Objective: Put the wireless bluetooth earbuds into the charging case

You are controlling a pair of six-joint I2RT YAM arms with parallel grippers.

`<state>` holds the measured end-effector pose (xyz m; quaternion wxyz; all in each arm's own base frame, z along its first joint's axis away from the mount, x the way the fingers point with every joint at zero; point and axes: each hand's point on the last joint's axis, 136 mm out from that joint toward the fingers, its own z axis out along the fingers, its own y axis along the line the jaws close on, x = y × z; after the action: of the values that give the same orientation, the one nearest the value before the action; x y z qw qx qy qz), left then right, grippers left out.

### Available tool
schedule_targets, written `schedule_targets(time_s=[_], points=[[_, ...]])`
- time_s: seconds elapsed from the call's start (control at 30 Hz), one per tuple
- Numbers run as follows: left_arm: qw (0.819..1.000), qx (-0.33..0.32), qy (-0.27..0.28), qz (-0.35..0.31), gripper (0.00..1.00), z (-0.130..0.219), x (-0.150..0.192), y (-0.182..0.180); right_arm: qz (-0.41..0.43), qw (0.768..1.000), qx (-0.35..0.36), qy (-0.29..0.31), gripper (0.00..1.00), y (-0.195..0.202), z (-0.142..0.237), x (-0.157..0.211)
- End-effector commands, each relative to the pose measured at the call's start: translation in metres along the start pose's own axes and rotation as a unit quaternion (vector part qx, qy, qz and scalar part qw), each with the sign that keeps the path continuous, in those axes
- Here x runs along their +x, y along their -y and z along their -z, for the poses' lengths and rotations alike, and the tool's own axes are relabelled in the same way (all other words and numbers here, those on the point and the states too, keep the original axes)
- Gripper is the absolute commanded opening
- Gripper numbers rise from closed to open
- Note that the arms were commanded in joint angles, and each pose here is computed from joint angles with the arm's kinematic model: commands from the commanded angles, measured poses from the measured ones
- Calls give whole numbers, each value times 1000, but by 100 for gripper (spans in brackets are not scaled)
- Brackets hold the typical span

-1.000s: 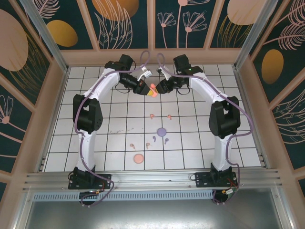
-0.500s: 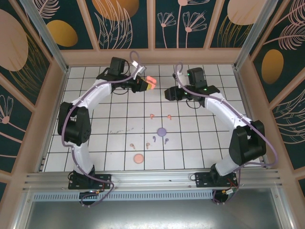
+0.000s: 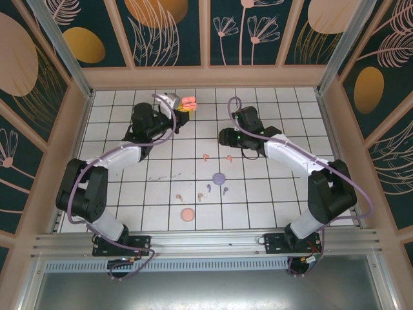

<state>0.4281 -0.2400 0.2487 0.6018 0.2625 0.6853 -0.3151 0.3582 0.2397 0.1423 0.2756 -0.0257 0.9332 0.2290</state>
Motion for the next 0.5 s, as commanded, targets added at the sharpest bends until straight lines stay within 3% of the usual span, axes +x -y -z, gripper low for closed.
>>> schedule_targets(time_s=[0.0,0.33,0.47], points=[[989,-63,127,-43,0,16,-60,-15,-43,999,22,7,50,7,-14,1],[948,-111,288,-73,0,61,-104,-15,-23,996,59,-66,49,-17,-63,22],[937,-112,323,-72,0,69,-120,-13,-22,992,81,-90,49,-18,-80,33]])
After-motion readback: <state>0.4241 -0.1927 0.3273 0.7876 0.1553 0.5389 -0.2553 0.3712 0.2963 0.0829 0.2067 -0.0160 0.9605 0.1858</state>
